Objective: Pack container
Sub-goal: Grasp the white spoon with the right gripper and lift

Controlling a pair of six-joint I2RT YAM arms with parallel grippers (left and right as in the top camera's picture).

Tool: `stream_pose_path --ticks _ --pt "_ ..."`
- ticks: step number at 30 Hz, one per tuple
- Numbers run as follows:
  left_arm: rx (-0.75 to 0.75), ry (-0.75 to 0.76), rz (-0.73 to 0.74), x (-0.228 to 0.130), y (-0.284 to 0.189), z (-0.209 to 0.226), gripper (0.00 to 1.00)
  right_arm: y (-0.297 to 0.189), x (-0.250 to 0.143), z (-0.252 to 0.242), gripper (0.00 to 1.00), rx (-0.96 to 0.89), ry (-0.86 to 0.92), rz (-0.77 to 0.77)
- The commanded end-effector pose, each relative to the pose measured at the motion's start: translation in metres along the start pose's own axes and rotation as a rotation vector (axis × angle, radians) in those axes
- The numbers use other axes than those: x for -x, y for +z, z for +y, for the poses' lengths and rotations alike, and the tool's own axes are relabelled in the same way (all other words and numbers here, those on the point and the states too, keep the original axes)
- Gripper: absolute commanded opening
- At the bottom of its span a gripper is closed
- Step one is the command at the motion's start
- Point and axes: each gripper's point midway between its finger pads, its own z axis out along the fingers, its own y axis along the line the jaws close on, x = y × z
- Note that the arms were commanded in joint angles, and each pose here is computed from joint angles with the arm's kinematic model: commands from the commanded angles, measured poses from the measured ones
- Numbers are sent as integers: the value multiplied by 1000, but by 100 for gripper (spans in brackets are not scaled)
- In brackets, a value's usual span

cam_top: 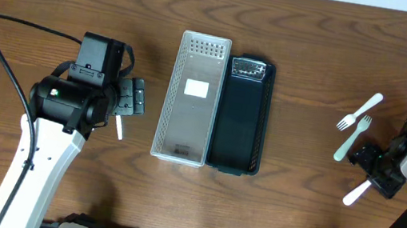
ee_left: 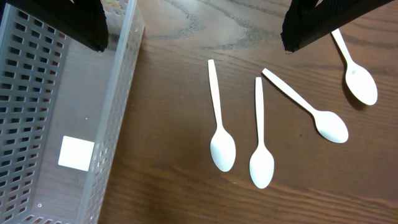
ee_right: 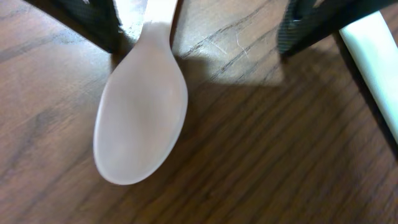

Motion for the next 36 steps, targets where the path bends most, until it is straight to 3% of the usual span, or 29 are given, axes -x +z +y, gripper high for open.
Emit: stream_pose_path --ticks 1,8,14,18,26,31,36 --pt "8 4 -10 5 -2 2 91 16 -23 2 74 31 17 87" --pt "8 4 -10 5 -2 2 92 16 -25 2 33 30 17 95" --pt "8 4 -10 5 -2 2 92 15 -25 3 15 35 47 96" --pt "8 4 -10 5 -2 2 91 15 -26 4 8 36 45 97" --pt "8 4 -11 5 -2 2 92 -11 -17 28 7 120 -5 68" --pt "7 3 -14 6 -2 1 92 -73 -8 79 12 191 -206 -64" --pt "9 4 -7 5 0 1 92 -132 -34 144 13 275 -435 -139"
